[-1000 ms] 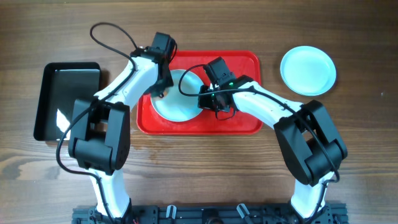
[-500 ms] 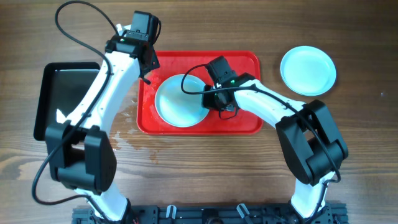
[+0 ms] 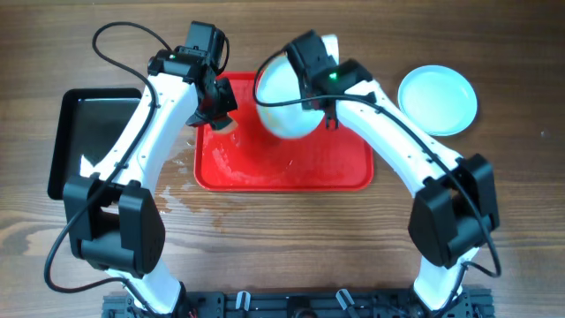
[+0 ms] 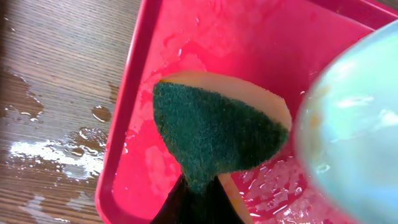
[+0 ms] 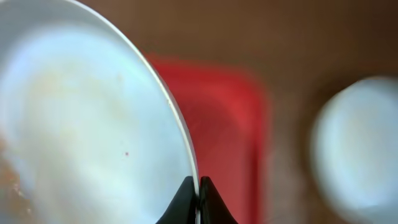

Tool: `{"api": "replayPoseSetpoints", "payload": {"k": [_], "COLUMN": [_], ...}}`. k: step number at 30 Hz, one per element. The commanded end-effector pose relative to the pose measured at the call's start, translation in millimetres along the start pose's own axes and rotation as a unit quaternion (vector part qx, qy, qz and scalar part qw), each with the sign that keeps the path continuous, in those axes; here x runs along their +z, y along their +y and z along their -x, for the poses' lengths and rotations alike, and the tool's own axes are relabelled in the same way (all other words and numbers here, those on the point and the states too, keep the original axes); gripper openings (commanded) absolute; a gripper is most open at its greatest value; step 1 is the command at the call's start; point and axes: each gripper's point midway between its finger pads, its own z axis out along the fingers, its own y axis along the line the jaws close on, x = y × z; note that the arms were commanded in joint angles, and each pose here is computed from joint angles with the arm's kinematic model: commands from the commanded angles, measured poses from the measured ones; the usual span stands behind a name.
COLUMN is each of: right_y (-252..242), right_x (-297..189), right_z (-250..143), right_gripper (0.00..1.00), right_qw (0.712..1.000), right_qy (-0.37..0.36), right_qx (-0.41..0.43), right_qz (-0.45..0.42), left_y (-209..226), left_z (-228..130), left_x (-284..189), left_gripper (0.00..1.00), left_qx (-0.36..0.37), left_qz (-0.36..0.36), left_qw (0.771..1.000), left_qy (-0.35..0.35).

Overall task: Clean dirty plates on tray and stack at the side
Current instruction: 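Lift the scrubbed plate by its rim with the right gripper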

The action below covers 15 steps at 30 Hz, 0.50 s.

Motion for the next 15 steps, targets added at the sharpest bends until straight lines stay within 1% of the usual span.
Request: {"api": "replayPoseSetpoints", "payload": {"k": [1, 2, 5, 6, 9, 13, 15], "right_y": [-47, -52, -54, -51, -42, -45, -53], "right_x": [-37, -43, -55, -62, -70, -84, -96], "right_z": [37, 42, 53, 58, 62, 63, 64], "right_gripper": [0.04, 0.04, 0.04, 0.04, 0.04, 0.04, 0.04], "right_qw": [0.976, 0.967, 0.952, 0.943, 0.935, 0.919, 0.906], "right_qy": [-0.072, -0.080, -0.095, -0.103, -0.111, -0.113, -0.114], "right_qx": [-0.110, -0.130, -0.164, -0.186, -0.211, -0.223, -0.215], "right_qz": [-0.172, -0.201, -0.240, -0.256, -0.264, -0.304, -0.347], "left_y": [-1, 0, 0, 0, 1, 1, 1], "left_z": [-7, -8, -9, -9, -11, -10, -10], "left_x": [10, 12, 18, 21, 23, 23, 23], "left_gripper": [0.04, 0.04, 0.04, 0.04, 0.04, 0.04, 0.04], "left_qx": [0.003, 0.002, 0.002, 0.002, 0.002, 0.002, 0.002], "left_qz": [-0.003, -0.003, -0.004, -0.005, -0.003, -0.004, -0.004], "left_qw": [1.000, 1.000, 1.000, 1.000, 1.000, 1.000, 1.000], "left_qy": [0.018, 0.019, 0.017, 0.016, 0.018, 0.017, 0.017]}}
